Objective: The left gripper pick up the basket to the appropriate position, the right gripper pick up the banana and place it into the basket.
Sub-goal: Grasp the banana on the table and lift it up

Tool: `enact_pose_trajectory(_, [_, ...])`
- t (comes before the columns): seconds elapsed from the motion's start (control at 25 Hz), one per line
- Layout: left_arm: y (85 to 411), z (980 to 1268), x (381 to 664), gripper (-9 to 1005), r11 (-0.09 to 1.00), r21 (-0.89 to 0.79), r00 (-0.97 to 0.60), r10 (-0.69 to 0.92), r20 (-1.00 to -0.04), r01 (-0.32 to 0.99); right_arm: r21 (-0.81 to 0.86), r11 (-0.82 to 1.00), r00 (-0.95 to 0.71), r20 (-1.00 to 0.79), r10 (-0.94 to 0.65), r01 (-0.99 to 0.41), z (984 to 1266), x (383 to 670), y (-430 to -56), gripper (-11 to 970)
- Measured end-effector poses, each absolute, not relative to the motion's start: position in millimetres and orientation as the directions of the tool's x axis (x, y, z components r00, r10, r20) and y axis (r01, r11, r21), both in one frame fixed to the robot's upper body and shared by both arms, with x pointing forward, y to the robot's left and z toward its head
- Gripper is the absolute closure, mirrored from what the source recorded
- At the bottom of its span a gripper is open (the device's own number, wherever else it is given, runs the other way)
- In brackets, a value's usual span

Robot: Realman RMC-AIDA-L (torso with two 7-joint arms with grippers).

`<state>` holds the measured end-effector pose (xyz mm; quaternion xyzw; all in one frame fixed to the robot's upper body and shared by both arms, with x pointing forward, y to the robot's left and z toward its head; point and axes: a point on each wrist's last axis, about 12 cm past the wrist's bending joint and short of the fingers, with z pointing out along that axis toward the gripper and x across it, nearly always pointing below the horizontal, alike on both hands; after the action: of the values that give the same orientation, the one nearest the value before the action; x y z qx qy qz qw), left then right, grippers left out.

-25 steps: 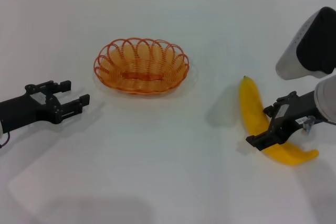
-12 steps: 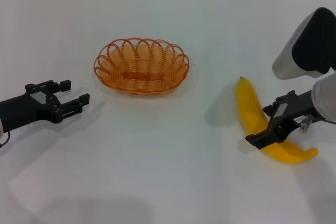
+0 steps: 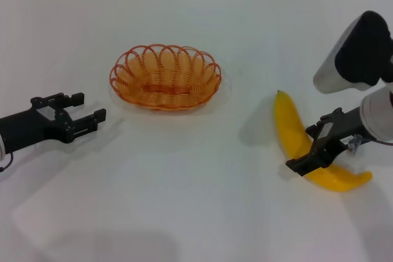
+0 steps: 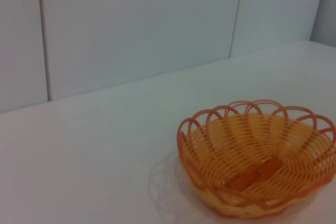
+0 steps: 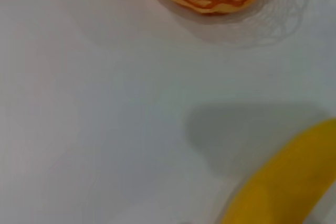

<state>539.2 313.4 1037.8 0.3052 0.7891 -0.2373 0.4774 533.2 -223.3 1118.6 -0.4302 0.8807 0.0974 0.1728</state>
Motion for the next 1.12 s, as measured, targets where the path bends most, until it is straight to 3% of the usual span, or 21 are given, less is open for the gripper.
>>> enact_pose_trajectory(0.52, [313.5,1037.7,539.1,330,0.702,-0.083,-0.358,0.255,-0.898,0.708,0.023,0.613,-0.572,-0.390,-0.722,-0.790,1118.4,535.9,-222.9,76])
enact_pose_trajectory(0.72, [313.5,1037.7,539.1,330,0.702,-0.083,-0.358,0.255,-0.898,0.708,0.023,0.614,-0.572,-0.392,-0.720,-0.789,1118.9,536.1,-223.1,152])
enact_pose_trajectory(0.84, [313.5,1037.7,539.1,330,0.702,-0.083,-0.358,0.255,-0.898,0.708,0.020,0.607,-0.565,-0.391,-0.727,-0.795,1120.0,535.7,-221.5,399])
enact_pose_trajectory(1.12, [313.9,1037.6,538.9,329,0.703,-0.084,-0.359,0.254,-0.898,0.706,-0.041,0.581,-0.505,-0.446,-0.739,-0.813,1141.0,533.9,-217.4,481])
